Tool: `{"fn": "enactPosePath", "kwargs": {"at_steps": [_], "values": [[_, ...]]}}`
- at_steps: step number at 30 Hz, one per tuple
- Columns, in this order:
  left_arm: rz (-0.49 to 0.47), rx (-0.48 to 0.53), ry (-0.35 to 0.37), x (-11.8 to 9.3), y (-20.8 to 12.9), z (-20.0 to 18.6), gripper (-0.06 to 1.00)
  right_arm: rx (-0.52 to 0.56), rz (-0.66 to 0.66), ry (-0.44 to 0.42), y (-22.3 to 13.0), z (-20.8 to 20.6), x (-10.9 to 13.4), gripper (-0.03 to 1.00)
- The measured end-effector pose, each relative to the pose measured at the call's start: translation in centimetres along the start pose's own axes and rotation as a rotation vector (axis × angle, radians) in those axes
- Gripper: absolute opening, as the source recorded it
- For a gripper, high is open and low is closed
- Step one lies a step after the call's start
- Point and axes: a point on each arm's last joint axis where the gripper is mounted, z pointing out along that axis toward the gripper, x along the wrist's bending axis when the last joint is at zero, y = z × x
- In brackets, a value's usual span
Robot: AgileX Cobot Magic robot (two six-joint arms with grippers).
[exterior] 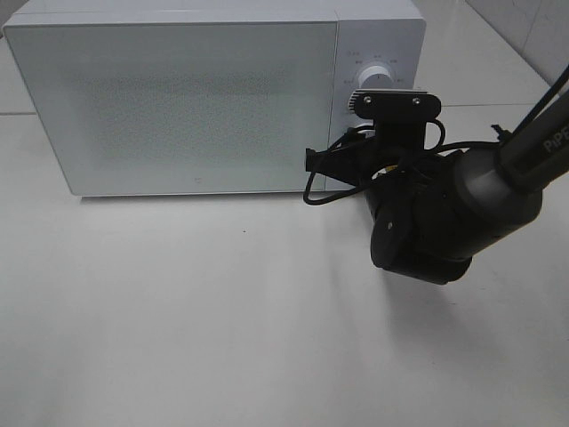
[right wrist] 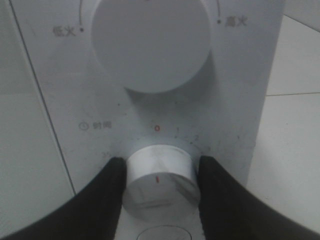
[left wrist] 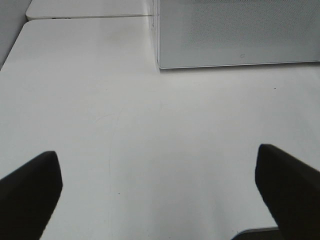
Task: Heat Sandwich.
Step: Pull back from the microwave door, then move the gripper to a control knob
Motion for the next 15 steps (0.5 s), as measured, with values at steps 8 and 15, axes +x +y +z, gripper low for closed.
{"fn": "enactPosePath", "kwargs": {"at_steps": [8, 15], "values": [[0.0, 0.0, 0.0, 0.0, 0.0, 0.0, 0.99, 0.0, 0.0, 0.0, 0.0, 0.0, 0.0, 0.43], [0.0, 0.0, 0.0, 0.0, 0.0, 0.0, 0.99, 0.001, 0.026, 0.0, -0.04, 0.01, 0.0, 0.43]]}}
